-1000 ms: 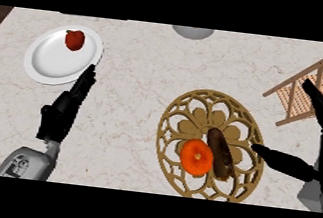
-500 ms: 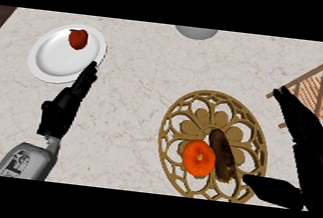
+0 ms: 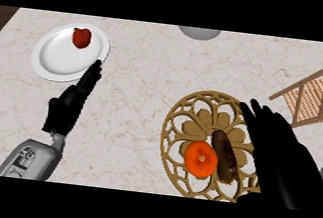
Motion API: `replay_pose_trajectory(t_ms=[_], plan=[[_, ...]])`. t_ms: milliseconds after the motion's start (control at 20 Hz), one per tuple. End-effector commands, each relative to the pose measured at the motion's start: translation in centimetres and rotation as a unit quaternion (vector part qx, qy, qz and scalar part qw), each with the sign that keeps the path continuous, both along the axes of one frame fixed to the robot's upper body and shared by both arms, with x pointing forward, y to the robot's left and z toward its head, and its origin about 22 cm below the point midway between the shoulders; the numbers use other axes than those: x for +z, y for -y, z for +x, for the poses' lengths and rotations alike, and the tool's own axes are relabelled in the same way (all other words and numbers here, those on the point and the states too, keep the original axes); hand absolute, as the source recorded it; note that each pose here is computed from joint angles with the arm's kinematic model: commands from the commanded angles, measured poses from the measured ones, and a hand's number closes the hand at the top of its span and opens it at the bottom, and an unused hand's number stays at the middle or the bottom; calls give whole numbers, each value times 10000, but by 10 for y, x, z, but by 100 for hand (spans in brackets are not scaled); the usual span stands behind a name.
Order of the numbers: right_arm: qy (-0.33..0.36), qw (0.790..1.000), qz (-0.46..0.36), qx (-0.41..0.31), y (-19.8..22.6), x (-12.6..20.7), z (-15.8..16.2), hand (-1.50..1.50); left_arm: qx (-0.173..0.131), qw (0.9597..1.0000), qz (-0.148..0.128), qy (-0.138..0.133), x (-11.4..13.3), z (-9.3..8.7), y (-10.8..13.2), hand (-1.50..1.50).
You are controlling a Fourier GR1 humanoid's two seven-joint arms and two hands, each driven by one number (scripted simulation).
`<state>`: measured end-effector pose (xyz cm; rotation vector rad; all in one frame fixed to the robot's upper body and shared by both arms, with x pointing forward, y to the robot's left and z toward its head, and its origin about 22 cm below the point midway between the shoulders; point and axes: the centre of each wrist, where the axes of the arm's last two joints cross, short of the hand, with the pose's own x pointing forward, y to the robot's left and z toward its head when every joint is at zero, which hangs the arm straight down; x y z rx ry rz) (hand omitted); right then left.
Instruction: Pick the sweet potato from the placemat and place it in the tiered shelf
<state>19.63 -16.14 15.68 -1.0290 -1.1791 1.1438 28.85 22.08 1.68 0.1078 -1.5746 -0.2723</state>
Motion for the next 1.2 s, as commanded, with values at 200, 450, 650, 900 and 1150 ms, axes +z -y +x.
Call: replay_pose_trajectory(t_ms=[200,450,650,900,1150], plan=[[-416,9934,-877,-608,-40,-7,0,-150,75,10000,-20,-59,3,-1,-1,0],[-188,9958,-713,-547,-70,-4,-6,-150,55,10000,17,-47,-10,1,-7,0],[-100,9943,-870,-607,-84,-12,-5,-150,3,10000,-25,-18,0,-8,11,0],[-216,9939,-831,-685,-84,-31,-3,-150,118,9999,-10,-18,-3,-5,-11,0],[-306,9933,-835,-743,-94,-31,-3,-150,26,10000,-25,-26,-2,-19,9,0]])
